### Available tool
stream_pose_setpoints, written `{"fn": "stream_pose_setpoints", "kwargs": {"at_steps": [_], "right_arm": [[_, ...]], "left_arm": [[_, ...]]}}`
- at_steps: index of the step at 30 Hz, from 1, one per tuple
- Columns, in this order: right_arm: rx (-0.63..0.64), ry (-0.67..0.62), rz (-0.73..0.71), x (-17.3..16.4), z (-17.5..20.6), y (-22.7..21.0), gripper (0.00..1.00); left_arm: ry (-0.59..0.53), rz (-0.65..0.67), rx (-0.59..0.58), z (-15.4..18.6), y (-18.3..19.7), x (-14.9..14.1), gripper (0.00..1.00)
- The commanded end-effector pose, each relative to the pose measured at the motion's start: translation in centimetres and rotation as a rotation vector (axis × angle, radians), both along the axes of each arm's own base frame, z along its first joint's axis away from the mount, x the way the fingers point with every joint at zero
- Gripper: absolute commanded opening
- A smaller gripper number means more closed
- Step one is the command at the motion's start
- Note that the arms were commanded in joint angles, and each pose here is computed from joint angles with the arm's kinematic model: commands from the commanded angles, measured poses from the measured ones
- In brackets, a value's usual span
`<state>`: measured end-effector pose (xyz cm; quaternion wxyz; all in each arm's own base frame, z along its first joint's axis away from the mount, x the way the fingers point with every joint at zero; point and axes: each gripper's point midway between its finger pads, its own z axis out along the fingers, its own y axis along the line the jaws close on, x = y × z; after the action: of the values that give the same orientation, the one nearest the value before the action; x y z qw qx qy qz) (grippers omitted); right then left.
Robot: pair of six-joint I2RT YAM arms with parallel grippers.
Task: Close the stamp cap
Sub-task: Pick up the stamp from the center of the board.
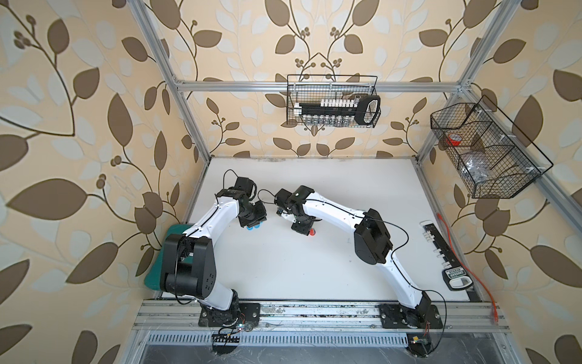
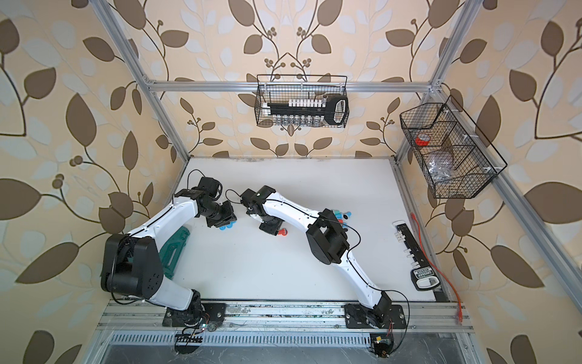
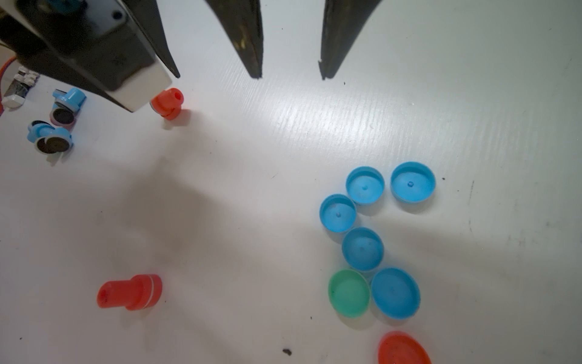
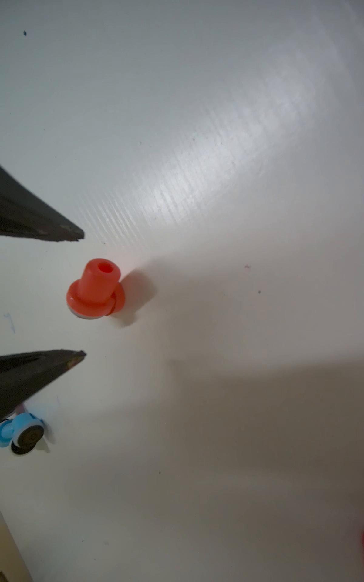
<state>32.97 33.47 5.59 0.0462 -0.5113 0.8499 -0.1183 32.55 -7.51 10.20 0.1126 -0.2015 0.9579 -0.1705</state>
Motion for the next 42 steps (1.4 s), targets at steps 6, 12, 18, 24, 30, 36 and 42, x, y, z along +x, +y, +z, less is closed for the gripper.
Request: {"fn": "stream_pose_setpoints", "kwargs": {"at_steps": [6,12,18,24,30,36,42], "right_arm": [[-0.058,0.041,0.042,-1.2,-2.5,-0.3,0.51],[-0.099,0.029,0.047,-1.0,-3.5,-0.6,0.47],[-0.103,0.01,0.044,-0.5,-3.8,-0.4,0.44],[-0.104,-0.003,0.048,-0.4,-3.6,-0.3,0.41],[-0.084,-0.021,0.056,-0.2,-2.8,0.3,0.4],[-0.077,-0.033,0.064,-0.3,-2.2,0.5,0.4],[-0.071,-0.047,0.067,-0.2,-1.7,0.7,0.4]], "left_arm": [[-0.013,-0.008,-0.008,0.3,0.3,-0.1,0.33],[-0.009,-0.008,-0.01,0.2,0.3,-0.1,0.34],[-0.006,-0.004,-0.011,0.1,0.5,-0.4,0.33],[-0.002,-0.002,-0.015,-0.1,0.5,-0.5,0.33],[-0.001,-0.002,-0.021,-0.1,0.4,-0.5,0.33],[0.0,0.0,-0.024,-0.1,0.4,-0.5,0.33],[0.003,0.001,-0.028,-0.2,0.3,-0.6,0.33]]}}
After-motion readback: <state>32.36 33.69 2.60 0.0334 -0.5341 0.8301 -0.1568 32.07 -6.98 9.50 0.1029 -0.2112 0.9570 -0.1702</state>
